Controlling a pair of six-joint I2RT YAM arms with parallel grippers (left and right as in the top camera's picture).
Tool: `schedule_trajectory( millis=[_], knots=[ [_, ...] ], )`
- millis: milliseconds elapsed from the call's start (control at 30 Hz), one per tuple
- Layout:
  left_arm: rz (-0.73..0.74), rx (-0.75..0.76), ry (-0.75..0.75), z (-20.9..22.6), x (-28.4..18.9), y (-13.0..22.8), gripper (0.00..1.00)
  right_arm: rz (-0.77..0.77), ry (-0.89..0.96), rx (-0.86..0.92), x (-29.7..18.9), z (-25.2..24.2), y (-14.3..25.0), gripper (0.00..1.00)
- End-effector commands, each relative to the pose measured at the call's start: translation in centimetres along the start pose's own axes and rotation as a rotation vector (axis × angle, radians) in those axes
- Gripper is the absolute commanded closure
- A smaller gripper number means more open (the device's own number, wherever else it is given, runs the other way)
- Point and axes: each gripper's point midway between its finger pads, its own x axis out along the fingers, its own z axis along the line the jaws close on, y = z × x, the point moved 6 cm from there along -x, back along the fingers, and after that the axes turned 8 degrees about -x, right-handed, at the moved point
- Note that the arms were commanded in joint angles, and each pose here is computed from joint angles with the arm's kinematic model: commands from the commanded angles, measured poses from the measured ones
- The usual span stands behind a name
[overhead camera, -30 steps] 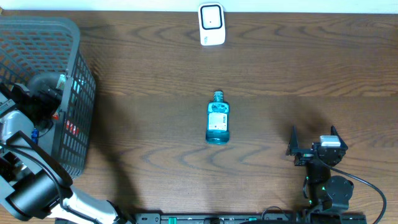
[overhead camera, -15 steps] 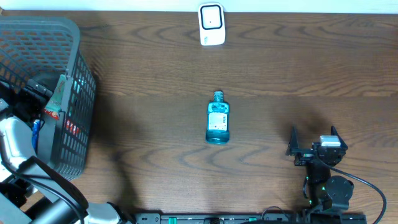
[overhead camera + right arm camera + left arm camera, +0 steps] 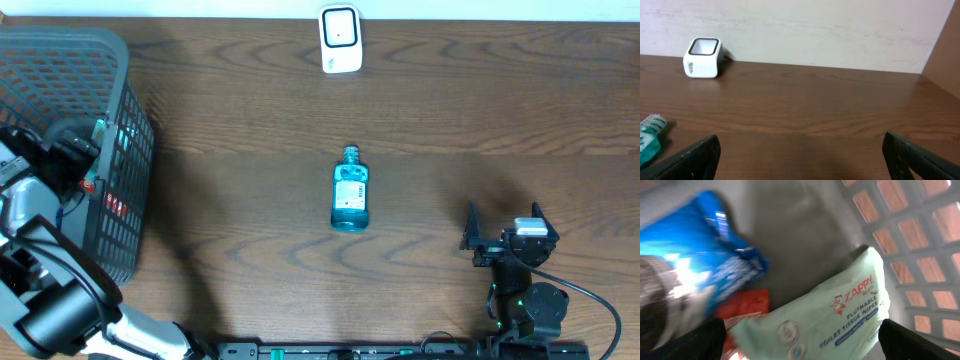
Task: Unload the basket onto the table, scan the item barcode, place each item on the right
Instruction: 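Return left gripper to basket and grasp the green wipes pack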
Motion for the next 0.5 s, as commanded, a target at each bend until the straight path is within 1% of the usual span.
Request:
schedule_trajectory(
  millis=[0, 200, 233, 267, 333, 367, 467],
  knots=[
    [0.061, 0.065, 0.039, -0.9, 2.1, 1.6, 0.02, 0.000, -0.005, 0.011, 0.0, 0.1, 0.1, 0.01],
    [0.118, 0.160, 0.063, -2.8, 4.0, 4.0, 0.03, 0.000, -0.005, 0.011, 0.0, 0.1, 0.1, 0.01],
    [0.123, 0.169, 0.066, -3.1, 4.1, 4.2, 0.08, 0.000, -0.005, 0.011, 0.0, 0.1, 0.1, 0.01],
    [0.125, 0.174, 0.069, -3.3, 4.2, 4.4, 0.17, 0.000, -0.005, 0.011, 0.0, 0.1, 0.1, 0.01],
    [0.125, 0.179, 0.073, -3.5, 4.2, 4.5, 0.37, 0.000, -0.005, 0.011, 0.0, 0.1, 0.1, 0.01],
    [0.123, 0.180, 0.074, -3.5, 4.2, 4.4, 0.51, 0.000, -0.005, 0.011, 0.0, 0.1, 0.1, 0.01],
    [0.123, 0.180, 0.074, -3.5, 4.2, 4.4, 0.69, 0.000, -0.005, 0.011, 0.0, 0.1, 0.1, 0.01]
  ],
)
